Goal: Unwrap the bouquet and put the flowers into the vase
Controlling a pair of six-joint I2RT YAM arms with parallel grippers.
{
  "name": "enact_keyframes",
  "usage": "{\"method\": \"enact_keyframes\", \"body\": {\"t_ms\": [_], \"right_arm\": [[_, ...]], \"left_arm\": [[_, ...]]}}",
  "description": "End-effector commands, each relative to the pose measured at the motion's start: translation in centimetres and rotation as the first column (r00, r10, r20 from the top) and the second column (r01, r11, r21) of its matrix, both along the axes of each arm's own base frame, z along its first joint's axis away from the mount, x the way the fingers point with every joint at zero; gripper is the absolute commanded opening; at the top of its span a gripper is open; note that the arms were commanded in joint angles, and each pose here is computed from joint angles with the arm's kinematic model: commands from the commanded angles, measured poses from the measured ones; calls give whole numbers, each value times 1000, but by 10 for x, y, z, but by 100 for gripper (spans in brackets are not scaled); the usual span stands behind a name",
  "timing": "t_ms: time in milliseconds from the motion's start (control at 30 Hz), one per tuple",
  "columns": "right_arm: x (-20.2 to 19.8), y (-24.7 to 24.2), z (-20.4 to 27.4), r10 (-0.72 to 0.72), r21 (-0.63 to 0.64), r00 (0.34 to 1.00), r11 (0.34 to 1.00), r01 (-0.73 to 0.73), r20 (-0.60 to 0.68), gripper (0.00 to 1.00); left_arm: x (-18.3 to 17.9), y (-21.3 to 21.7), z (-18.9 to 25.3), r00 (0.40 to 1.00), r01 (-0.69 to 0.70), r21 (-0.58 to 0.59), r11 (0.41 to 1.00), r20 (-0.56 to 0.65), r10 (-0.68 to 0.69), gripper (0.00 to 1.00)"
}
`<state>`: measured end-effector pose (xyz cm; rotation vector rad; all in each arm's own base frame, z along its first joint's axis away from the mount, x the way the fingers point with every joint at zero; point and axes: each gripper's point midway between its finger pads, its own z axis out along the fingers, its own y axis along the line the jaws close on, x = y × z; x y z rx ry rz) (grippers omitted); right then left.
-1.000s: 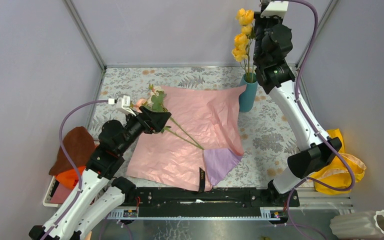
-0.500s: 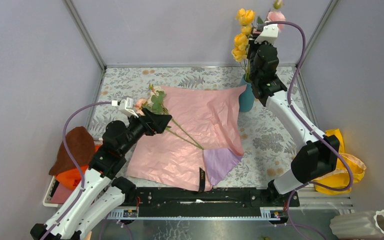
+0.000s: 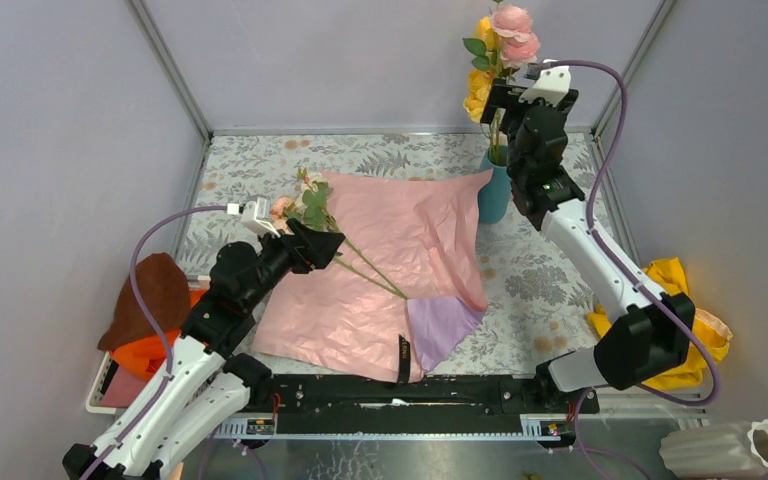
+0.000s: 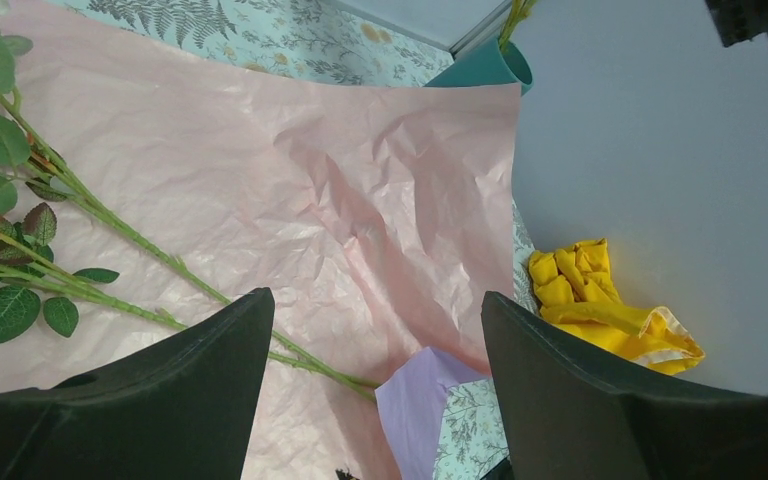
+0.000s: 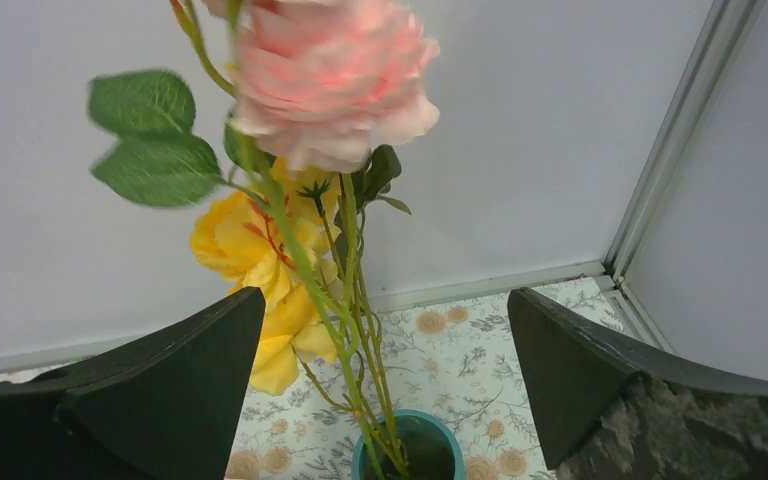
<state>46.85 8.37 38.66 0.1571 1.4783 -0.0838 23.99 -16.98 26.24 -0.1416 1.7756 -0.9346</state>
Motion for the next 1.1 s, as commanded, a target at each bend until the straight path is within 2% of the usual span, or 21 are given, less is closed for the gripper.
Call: {"method": "enact_keyframes", "body": {"t_ms": [0, 200, 367, 533, 700, 867, 933, 1000, 1067], "right_arm": [[-34, -19, 56, -45, 97, 989, 995, 31, 143, 100], [-67, -25, 83, -17, 168, 979, 986, -18, 202, 100], [-106, -15, 107, 106, 208, 953, 963, -169, 284, 100], [-148, 8, 133, 284, 241, 889, 892, -383, 360, 99], [-177, 38, 146, 467, 233, 796, 785, -574, 386, 90], [-185, 91, 131, 681, 247, 660, 612, -751, 319, 82], [-184, 117, 112, 729, 244, 638, 591, -769, 247, 82], [-184, 149, 88, 759, 213, 633, 600, -771, 150, 82], [-187, 189, 59, 803, 197, 594, 576, -793, 48, 82]], "left_arm": [[3, 0, 5, 1000, -11, -18, 1000, 29, 12, 83], [3, 0, 4, 1000, -14, -23, 1000, 24, 14, 83], [3, 4, 8, 999, -34, -27, 999, 24, 35, 83], [0, 13, 18, 997, -66, -25, 998, 37, 67, 83], [-3, 27, 30, 990, -133, -38, 990, 39, 135, 83], [-9, 50, 56, 970, -228, -50, 972, 77, 232, 83], [-11, 63, 65, 955, -281, -47, 959, 81, 284, 83], [-14, 73, 72, 942, -324, -43, 945, 81, 327, 84], [-16, 83, 74, 927, -364, -40, 930, 78, 367, 84]]}}
